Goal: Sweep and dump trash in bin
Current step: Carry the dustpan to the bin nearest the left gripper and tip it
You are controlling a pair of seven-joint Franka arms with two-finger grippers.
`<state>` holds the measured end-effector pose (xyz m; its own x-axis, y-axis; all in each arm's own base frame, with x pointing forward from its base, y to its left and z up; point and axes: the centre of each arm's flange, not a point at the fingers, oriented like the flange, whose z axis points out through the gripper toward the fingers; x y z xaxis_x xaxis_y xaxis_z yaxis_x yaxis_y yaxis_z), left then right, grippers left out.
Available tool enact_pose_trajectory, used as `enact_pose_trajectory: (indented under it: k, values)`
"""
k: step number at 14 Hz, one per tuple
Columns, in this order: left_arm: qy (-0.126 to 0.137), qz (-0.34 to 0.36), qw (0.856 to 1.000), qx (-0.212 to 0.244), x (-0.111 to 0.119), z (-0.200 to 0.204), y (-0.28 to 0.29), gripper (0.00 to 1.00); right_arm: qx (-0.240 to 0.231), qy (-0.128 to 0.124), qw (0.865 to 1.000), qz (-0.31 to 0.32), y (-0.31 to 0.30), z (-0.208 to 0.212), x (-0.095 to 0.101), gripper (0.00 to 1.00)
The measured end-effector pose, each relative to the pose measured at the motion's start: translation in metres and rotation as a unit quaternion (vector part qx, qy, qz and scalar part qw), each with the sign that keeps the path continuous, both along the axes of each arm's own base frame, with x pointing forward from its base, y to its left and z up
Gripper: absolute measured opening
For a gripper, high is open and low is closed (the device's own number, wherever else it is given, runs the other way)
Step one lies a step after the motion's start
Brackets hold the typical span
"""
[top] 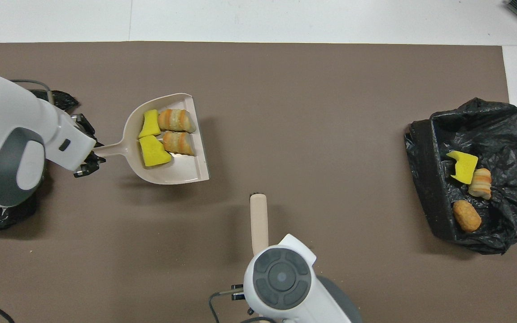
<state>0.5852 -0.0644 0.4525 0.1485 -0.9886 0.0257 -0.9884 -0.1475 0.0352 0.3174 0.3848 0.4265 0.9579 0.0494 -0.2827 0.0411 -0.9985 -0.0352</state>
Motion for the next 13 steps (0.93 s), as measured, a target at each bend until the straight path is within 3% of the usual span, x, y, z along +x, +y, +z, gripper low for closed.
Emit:
enact_pose_trajectory:
  k: [4,6,9,13]
  values:
    - [-0.007,-0.016,1.000,-0.004,0.009,0.035,0.087,0.32,-0.033,0.010,0.999,-0.008,0.028,-0.027,-0.056,0.26]
    - [-0.007,-0.031,0.999,-0.005,0.008,0.042,0.131,0.32,-0.034,0.006,0.999,-0.005,0.037,-0.045,-0.073,0.26]
    - [-0.009,-0.063,0.998,-0.005,0.006,0.050,0.199,0.32,-0.031,0.001,1.000,-0.001,0.037,-0.075,-0.085,0.26]
    - [-0.007,-0.075,0.997,0.025,-0.009,0.057,0.284,0.32,-0.038,0.007,0.999,-0.002,0.033,-0.085,-0.086,0.26]
